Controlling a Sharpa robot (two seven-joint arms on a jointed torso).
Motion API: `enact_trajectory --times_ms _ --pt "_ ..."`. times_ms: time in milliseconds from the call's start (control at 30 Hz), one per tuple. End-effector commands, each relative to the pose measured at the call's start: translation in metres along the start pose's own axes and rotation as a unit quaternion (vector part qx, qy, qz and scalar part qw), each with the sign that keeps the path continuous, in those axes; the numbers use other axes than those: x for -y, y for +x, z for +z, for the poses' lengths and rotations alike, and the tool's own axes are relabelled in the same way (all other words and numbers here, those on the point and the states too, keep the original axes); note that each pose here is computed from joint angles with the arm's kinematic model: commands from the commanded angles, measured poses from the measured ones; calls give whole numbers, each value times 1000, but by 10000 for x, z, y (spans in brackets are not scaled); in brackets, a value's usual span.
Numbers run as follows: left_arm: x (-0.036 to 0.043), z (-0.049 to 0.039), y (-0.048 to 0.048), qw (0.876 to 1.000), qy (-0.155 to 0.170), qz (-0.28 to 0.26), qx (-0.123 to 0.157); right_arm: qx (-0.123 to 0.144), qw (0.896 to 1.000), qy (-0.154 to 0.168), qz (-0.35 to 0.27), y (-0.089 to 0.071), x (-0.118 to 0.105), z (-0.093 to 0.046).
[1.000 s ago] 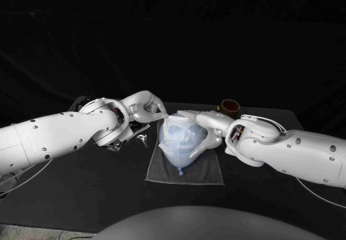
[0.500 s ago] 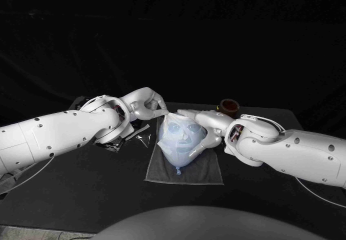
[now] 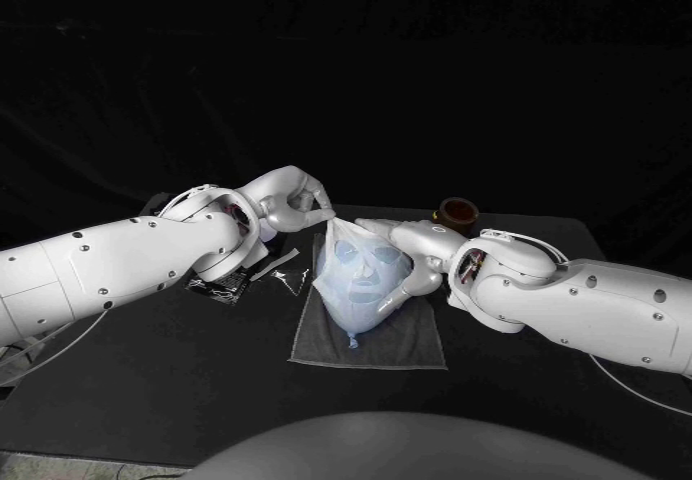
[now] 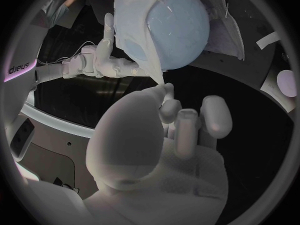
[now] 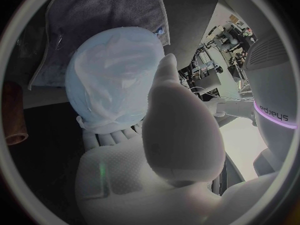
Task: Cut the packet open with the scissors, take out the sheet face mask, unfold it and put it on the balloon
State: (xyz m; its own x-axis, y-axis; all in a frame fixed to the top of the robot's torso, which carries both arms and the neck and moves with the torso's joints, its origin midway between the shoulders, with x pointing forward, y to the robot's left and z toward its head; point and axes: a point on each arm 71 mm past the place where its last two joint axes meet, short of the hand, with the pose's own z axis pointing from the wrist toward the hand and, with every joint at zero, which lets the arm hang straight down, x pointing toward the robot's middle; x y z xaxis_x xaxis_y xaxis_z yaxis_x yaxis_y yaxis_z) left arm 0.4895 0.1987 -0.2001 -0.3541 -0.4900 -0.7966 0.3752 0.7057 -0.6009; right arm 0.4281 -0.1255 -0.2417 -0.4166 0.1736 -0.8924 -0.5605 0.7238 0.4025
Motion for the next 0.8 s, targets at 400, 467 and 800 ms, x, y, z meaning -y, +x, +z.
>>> enact_trajectory --times_ms 400,467,800 --pt "-85 18 44 997 -53 12 -53 -5 1000 6 -6 34 6 3" --pt "-101 16 37 997 -59 12 -51 -5 1000 7 -6 34 7 3" --pt "-176 -103 -63 996 -72 -45 -11 -3 1000 9 -6 33 10 12"
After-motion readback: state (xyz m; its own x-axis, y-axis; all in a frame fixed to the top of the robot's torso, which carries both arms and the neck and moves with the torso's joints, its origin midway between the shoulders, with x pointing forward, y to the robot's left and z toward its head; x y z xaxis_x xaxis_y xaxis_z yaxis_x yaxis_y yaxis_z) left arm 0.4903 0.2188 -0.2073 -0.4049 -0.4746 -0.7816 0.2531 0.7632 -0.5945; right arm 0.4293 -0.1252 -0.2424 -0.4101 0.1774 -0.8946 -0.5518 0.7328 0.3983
